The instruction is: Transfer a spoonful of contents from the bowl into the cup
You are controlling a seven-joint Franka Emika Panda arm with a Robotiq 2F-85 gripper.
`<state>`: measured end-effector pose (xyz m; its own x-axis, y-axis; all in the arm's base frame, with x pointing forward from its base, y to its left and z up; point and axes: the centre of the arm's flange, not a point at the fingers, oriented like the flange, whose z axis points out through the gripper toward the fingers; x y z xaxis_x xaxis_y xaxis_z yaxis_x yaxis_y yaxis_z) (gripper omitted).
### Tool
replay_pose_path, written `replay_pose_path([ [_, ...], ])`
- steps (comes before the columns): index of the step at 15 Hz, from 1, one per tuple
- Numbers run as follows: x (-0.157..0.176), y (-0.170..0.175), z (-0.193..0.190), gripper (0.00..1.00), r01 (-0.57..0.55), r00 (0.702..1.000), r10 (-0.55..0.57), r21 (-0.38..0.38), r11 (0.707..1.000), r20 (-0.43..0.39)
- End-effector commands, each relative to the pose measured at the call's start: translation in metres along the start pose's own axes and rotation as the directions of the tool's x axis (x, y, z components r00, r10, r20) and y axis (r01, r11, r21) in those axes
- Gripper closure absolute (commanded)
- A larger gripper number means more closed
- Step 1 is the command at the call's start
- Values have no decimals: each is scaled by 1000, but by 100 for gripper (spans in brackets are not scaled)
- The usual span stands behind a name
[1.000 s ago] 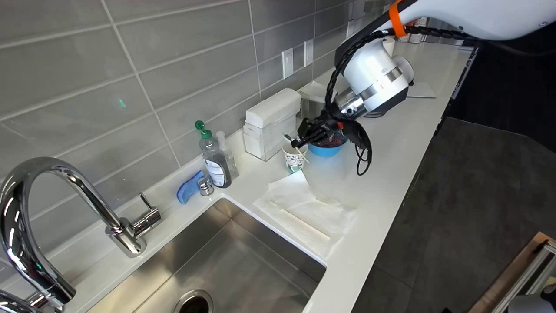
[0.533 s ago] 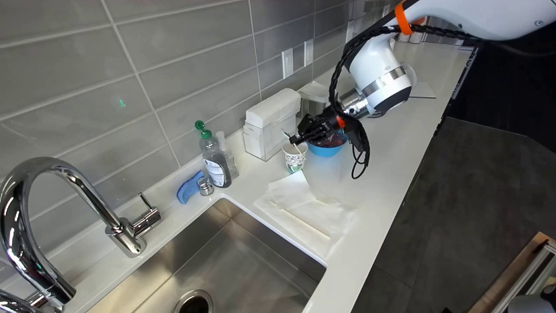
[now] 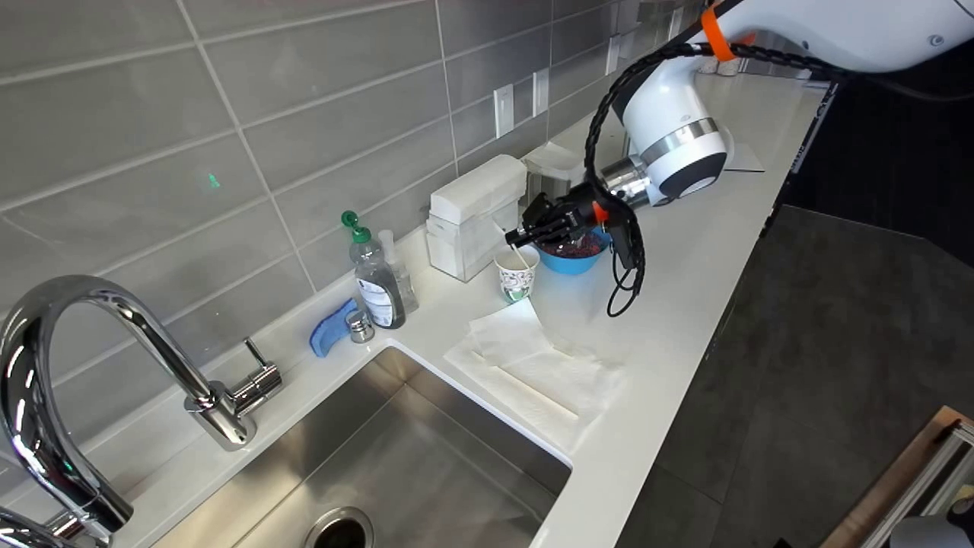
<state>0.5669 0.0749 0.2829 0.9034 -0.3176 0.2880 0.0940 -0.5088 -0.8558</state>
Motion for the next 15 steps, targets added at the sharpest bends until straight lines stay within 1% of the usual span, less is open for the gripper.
replay_pose_path([
  [1,-7,10,1,96,-15,1000,16,58,998,-12],
  [3,-7,12,0,96,-21,1000,22,74,997,-13],
  [4,-8,12,1,96,-21,1000,22,66,998,-13],
  [7,-6,10,-1,96,-20,1000,22,103,994,-16],
  [8,-6,10,0,96,-18,1000,19,105,994,-13],
  [9,-6,11,0,96,-26,999,29,144,989,-20],
  [10,-7,12,0,96,-29,999,32,143,989,-19],
  [11,-7,12,1,96,-32,999,36,166,986,-21],
  [14,-8,13,0,96,-37,999,39,146,989,-11],
  [15,-8,12,-1,96,-33,999,33,109,994,-3],
])
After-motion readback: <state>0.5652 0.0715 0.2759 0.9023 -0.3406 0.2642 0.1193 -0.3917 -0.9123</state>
